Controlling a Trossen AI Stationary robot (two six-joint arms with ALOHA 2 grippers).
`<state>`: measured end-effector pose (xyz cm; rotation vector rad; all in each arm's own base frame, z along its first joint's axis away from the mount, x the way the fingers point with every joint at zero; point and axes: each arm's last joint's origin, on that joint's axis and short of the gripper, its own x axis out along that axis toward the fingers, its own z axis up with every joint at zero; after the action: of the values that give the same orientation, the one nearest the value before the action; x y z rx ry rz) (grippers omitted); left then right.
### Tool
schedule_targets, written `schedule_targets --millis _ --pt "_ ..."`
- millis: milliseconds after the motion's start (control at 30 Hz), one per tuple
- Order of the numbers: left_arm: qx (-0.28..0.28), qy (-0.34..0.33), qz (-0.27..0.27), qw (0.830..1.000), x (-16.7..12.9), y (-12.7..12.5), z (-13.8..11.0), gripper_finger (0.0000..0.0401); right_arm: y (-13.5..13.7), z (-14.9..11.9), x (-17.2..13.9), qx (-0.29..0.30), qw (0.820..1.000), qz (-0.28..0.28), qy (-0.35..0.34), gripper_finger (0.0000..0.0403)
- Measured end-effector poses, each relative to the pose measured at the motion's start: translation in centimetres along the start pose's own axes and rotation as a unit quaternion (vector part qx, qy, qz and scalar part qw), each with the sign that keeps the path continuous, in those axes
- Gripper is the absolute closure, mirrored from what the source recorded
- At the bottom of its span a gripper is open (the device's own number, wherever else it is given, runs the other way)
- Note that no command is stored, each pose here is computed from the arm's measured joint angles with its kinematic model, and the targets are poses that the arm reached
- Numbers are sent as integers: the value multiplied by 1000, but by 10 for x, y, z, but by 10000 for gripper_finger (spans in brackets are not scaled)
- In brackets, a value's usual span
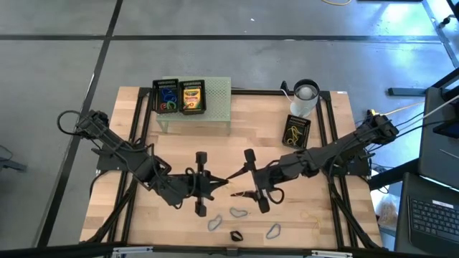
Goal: Pick & Place Office Desk Supplies
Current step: Put the yellow rubber band into the black bin
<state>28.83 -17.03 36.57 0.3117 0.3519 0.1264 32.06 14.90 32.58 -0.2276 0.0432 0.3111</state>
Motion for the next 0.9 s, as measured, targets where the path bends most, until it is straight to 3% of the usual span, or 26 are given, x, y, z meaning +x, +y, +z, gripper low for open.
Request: schedule_targets --millis 167,300,667,767,900 --pt "-5 5 -6 1000 0 0 -1 399 1 2 0 7 1000 2 -7 172" --pt "-6 5 -8 1000 0 0 -1 398 1 1 0 22 1000 1 -7 197" --pt "-5 6 -9 1000 0 -1 -2 399 1 1 0 37 999 1 -6 356" --pt "-5 6 -9 1000 0 -1 -2 398 1 1 0 37 999 1 -5 366" --pt "-5 6 -9 1000 0 -1 -2 399 1 1 0 38 999 1 -3 351"
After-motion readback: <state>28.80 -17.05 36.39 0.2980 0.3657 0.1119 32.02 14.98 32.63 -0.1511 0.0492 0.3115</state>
